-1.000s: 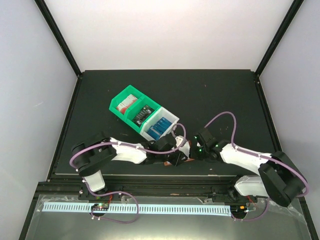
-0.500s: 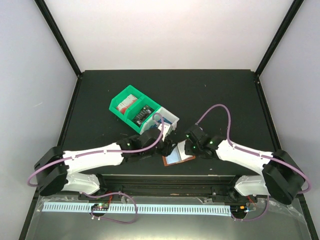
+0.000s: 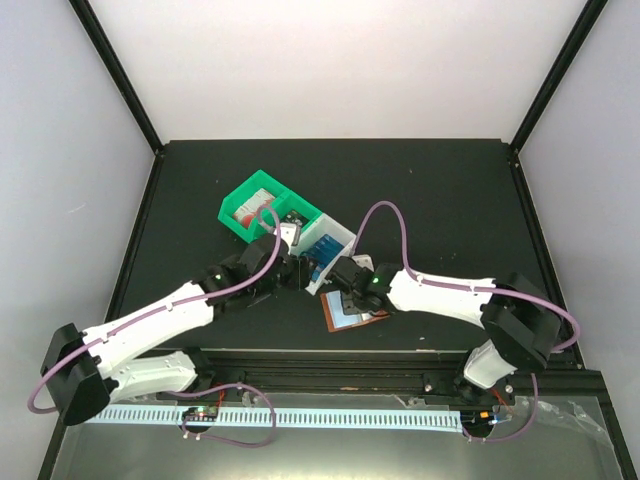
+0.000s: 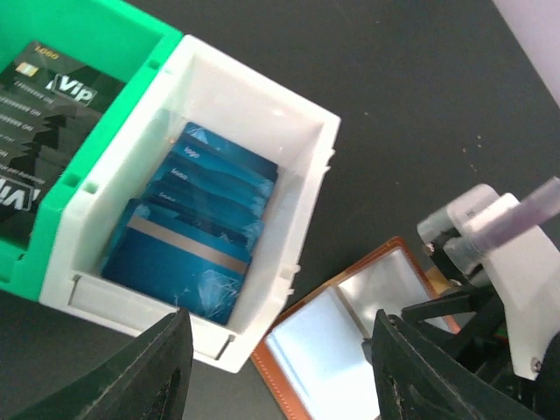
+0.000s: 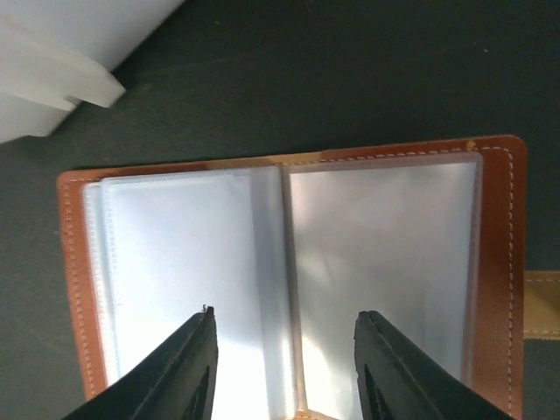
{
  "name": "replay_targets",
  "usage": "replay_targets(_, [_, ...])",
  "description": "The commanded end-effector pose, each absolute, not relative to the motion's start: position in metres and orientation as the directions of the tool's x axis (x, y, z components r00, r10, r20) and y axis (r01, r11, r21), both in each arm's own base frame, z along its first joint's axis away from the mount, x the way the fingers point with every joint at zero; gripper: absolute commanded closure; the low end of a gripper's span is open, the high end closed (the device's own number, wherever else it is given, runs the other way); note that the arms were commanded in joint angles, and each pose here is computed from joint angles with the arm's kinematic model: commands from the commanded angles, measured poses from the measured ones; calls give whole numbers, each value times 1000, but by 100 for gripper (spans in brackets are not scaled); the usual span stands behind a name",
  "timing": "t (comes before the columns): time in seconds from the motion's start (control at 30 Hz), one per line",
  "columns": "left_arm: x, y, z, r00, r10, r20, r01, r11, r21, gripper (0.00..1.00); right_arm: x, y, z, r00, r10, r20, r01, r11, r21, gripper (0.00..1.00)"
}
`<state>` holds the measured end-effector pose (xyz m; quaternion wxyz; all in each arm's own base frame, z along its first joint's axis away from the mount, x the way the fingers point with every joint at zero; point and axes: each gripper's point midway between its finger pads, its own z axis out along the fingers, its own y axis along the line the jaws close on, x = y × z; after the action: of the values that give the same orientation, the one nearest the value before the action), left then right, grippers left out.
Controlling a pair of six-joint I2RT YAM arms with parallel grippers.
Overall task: Put the credit cards into the card holder
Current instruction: Pick up the credit card from the storage box.
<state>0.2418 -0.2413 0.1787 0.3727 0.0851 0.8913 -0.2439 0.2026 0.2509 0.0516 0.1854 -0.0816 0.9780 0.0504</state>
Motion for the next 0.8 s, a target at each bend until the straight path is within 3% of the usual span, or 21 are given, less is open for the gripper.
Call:
replay_targets(0.0, [245, -233, 179, -734, -28, -679, 329, 859, -391, 42, 203, 244, 50, -919, -139, -368, -155, 988, 13, 52])
replay_targets(0.2, [253, -241, 173, -751, 16, -660, 369, 840, -399, 42, 193, 250, 35, -937, -160, -310, -182, 982, 43, 40])
replay_targets(0.43, [268, -243, 160, -773, 49, -633, 337, 877, -344, 43, 185, 248, 22, -946, -197, -257, -211, 977, 28, 36])
replay_targets(0.57, [276, -235, 160, -774, 20, -633, 305, 888, -344, 43, 192, 249, 39, -933, -198, -299, -215, 976, 23, 36])
replay_targets(0.77, [286, -211, 163, -766, -84, -637, 203, 909, -364, 41, 210, 272, 109, -871, -203, -447, -286, 950, 125, 35])
